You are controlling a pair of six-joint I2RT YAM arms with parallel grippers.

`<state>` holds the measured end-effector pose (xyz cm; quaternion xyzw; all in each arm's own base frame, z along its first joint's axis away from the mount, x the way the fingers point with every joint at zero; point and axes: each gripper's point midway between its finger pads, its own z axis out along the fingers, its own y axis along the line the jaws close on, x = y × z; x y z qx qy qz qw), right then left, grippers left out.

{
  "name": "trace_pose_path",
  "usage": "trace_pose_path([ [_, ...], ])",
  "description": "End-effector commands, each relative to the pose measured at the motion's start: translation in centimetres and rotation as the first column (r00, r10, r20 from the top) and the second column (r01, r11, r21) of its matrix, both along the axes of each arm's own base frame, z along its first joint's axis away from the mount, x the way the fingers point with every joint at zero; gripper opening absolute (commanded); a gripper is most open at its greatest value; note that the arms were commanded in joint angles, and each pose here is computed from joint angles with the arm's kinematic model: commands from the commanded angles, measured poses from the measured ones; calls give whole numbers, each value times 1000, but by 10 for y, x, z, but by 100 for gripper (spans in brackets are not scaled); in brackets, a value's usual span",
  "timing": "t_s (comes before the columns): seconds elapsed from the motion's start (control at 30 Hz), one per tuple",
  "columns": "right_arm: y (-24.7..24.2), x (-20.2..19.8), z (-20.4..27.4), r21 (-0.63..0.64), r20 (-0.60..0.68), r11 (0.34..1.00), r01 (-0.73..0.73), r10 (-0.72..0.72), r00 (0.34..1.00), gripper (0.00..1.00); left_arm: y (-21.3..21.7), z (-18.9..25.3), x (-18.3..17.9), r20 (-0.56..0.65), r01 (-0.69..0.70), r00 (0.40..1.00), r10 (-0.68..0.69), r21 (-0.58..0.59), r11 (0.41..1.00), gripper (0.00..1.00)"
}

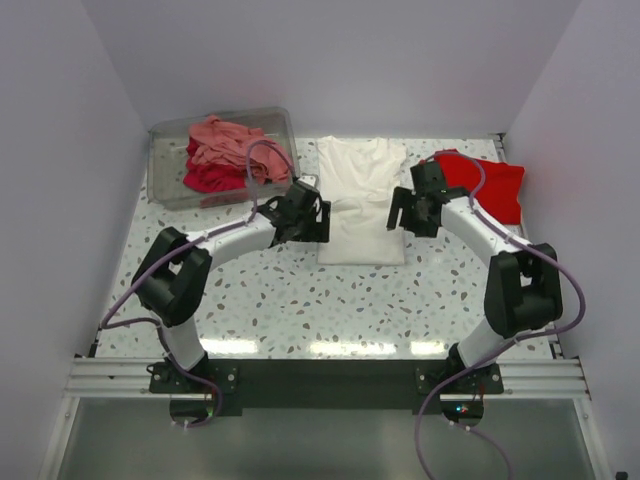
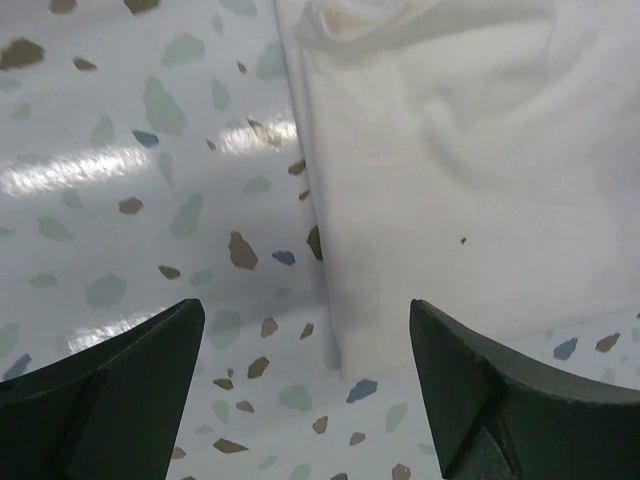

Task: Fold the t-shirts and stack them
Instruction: Fold the tshirt

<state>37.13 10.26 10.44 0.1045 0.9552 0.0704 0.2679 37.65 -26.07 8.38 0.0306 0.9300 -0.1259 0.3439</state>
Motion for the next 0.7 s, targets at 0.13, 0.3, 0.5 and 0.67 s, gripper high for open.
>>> trace_pose_path([
  [0.13, 9, -35, -32, 76, -56, 997, -30, 34, 998, 76, -23, -13, -27, 0, 44, 999, -44, -59, 997, 89],
  [0.3, 11, -45, -46, 95, -74, 995, -29, 36, 997, 76, -22, -25, -32, -10, 43, 999, -44, -52, 998, 89],
  [0.5, 11, -52, -57, 108, -91, 994, -23, 33, 995, 75, -24, -39, -38, -22, 55, 998, -56, -65, 996, 87],
  [0.67, 11, -56, -67, 108, -106, 994, -19, 31, 994, 73, -22, -43, -36, -19, 50, 999, -50, -47, 998, 84],
])
